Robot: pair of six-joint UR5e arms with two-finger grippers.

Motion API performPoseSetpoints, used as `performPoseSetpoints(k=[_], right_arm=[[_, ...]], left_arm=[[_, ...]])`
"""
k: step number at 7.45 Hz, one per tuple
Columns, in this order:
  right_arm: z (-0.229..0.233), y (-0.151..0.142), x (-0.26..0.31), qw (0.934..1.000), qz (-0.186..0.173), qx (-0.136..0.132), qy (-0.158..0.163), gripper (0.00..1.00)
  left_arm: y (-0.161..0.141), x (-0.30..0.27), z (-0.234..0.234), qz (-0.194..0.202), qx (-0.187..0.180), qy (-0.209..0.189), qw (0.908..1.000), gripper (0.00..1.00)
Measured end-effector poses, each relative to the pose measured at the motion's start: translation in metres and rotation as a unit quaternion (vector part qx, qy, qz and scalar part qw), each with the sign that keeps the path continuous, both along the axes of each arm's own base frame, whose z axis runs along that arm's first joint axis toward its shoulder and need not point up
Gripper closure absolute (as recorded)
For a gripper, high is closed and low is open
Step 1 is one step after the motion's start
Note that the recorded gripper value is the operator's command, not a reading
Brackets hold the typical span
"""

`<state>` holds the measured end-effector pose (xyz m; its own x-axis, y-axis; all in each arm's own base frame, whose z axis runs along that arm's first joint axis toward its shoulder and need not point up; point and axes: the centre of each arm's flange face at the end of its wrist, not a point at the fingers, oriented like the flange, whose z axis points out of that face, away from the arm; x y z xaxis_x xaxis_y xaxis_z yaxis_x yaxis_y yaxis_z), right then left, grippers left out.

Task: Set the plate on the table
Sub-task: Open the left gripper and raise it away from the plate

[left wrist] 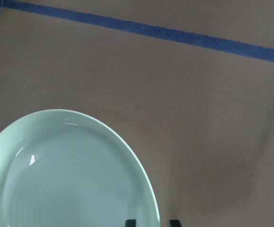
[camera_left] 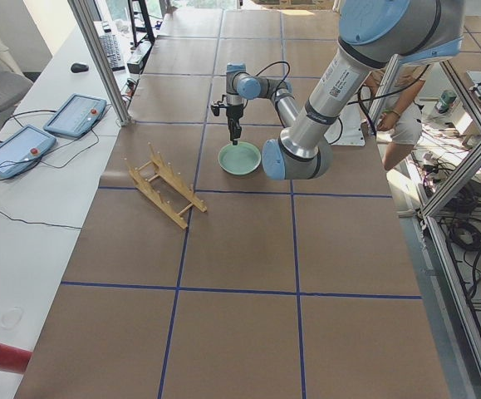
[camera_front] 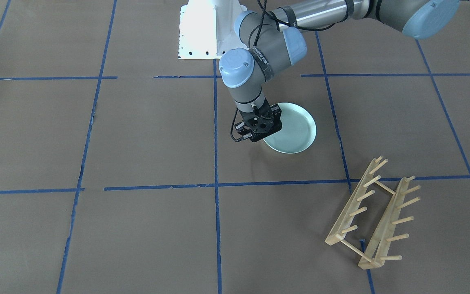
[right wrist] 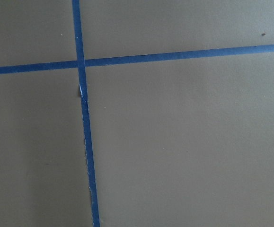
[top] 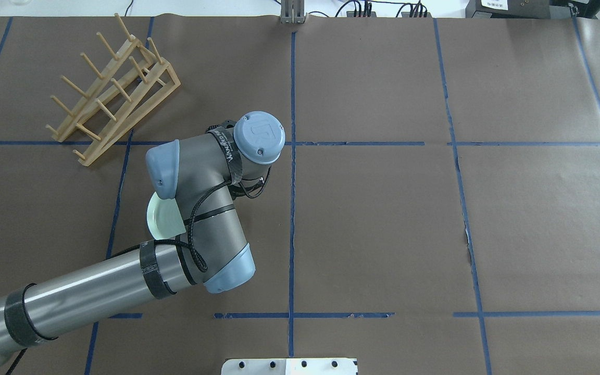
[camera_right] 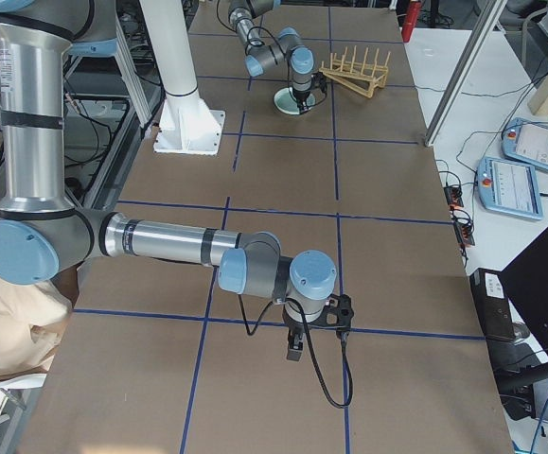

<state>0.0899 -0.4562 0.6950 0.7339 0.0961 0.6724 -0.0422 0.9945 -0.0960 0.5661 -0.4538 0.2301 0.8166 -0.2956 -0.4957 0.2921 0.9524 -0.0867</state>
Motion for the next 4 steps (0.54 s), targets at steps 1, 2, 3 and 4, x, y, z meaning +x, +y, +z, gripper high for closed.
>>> performPoseSetpoints(k=[1,2,3,4], right_arm=[[0.0,0.0,0.0,1.0,0.0,0.0,0.0,0.0],[0.0,0.0,0.0,1.0,0.0,0.0,0.0,0.0],[0.0,0.0,0.0,1.0,0.0,0.0,0.0,0.0],[0.0,0.0,0.0,1.0,0.0,0.0,0.0,0.0]], left_arm=[[-0.004,-0.043,-0.007,0.014,0.035,0.028,0.9989,0.0],[-0.024,-0.097,-0.009,0.034,0.074,0.056,0.9951,0.0],[-0.055,-0.157,0.005,0.07,0.102,0.081,0.989,0.0],[-0.088,-0.224,0.034,0.114,0.13,0.097,0.9802,0.0]])
